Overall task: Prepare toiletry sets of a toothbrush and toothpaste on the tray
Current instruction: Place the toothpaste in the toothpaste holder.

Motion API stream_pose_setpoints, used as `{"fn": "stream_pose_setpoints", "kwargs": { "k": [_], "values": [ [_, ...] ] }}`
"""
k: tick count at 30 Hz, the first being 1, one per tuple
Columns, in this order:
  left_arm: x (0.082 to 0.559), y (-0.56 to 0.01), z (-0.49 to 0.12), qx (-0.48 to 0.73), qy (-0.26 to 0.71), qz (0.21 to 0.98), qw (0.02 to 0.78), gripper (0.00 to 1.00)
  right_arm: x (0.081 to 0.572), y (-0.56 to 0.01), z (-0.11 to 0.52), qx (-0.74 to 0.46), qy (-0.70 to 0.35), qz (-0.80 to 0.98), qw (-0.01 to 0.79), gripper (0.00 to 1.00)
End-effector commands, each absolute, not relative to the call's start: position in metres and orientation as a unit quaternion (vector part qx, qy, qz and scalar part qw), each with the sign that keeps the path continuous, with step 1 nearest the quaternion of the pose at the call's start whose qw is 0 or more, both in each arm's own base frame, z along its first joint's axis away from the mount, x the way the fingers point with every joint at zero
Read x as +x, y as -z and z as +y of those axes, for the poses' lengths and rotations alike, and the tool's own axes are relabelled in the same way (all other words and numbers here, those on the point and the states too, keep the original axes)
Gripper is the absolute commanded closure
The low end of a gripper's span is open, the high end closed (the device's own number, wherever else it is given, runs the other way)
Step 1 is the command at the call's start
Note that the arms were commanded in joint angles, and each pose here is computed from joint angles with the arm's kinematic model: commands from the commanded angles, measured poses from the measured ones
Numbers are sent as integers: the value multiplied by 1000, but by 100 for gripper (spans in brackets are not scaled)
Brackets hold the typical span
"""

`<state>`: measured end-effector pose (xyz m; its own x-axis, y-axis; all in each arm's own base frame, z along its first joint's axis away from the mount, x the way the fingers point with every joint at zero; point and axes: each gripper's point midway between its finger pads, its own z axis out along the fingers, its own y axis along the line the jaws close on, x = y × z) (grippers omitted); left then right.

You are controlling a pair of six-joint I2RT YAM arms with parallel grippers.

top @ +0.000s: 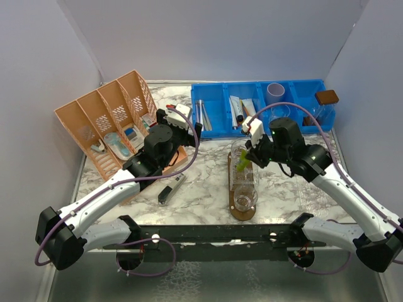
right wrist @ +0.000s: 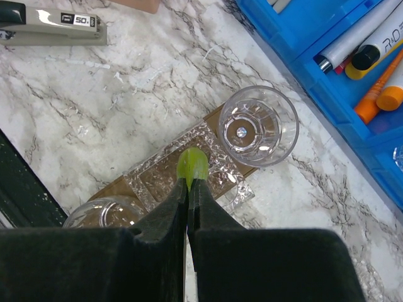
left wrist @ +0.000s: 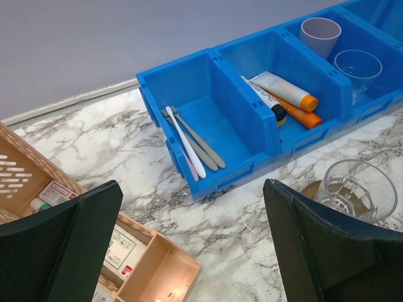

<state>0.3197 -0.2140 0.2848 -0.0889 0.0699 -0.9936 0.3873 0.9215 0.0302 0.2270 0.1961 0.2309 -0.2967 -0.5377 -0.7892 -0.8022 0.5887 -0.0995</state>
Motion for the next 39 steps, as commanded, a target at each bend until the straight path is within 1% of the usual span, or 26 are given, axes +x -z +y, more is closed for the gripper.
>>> {"fn": "stream_pose_setpoints", "kwargs": {
  "k": [1,9,21,39],
  "values": [
    [319,-309,-211,141,133,713,673,1,240,-239,205,-426,-155,774,442,99],
    [319,-309,-211,141,133,713,674,1,245,-227,214,-432,-159,776,430,99],
    [318,-309,-212,143,136,714,672,1,251,-215,210,-428,-136,785,426,99],
    [319,-306,-214,145,138,717,668,1,254,-201,213,-428,-133,792,414,99]
  ]
}}
